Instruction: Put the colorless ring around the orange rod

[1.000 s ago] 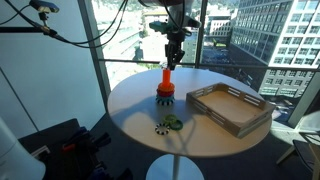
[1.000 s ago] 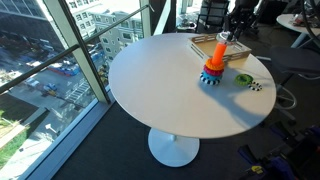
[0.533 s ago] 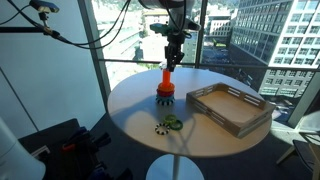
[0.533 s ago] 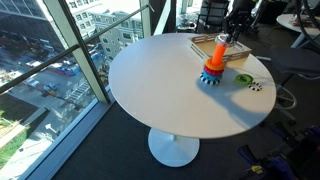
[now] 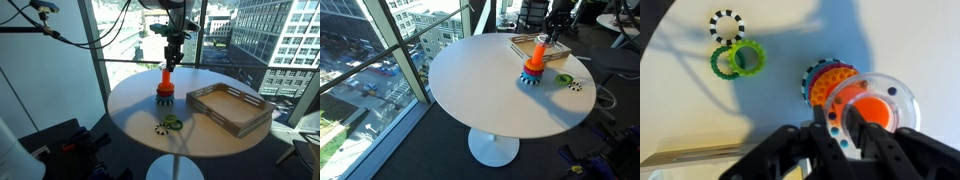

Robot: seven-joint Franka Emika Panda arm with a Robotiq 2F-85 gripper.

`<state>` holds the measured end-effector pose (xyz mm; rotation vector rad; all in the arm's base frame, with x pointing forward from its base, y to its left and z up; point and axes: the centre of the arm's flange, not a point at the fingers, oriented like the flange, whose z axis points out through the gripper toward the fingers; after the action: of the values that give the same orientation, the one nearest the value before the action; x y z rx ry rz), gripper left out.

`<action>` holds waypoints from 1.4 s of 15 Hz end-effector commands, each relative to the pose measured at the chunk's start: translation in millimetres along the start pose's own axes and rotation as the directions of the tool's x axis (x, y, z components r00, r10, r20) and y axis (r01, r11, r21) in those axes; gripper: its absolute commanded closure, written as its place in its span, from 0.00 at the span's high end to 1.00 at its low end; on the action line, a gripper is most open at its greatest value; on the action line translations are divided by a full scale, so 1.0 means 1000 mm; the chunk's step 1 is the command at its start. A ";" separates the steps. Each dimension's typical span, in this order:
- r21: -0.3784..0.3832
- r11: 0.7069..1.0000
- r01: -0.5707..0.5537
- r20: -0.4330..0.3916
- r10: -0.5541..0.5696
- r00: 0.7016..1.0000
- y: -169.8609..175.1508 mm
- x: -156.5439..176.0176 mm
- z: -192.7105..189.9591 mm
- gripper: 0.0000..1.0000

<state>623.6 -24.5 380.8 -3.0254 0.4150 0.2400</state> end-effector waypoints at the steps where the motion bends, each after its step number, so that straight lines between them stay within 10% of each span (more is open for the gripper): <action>1: 0.019 1.000 -0.012 0.026 0.011 1.000 -0.004 0.005 -0.005 0.59; 6: 0.019 1.000 -0.007 0.038 0.007 0.999 -0.006 0.002 -0.005 0.98; 21: 0.007 1.000 0.000 -0.047 0.001 0.999 -0.021 0.002 -0.021 1.00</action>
<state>629.1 -11.0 392.1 -3.0217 0.3896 0.2119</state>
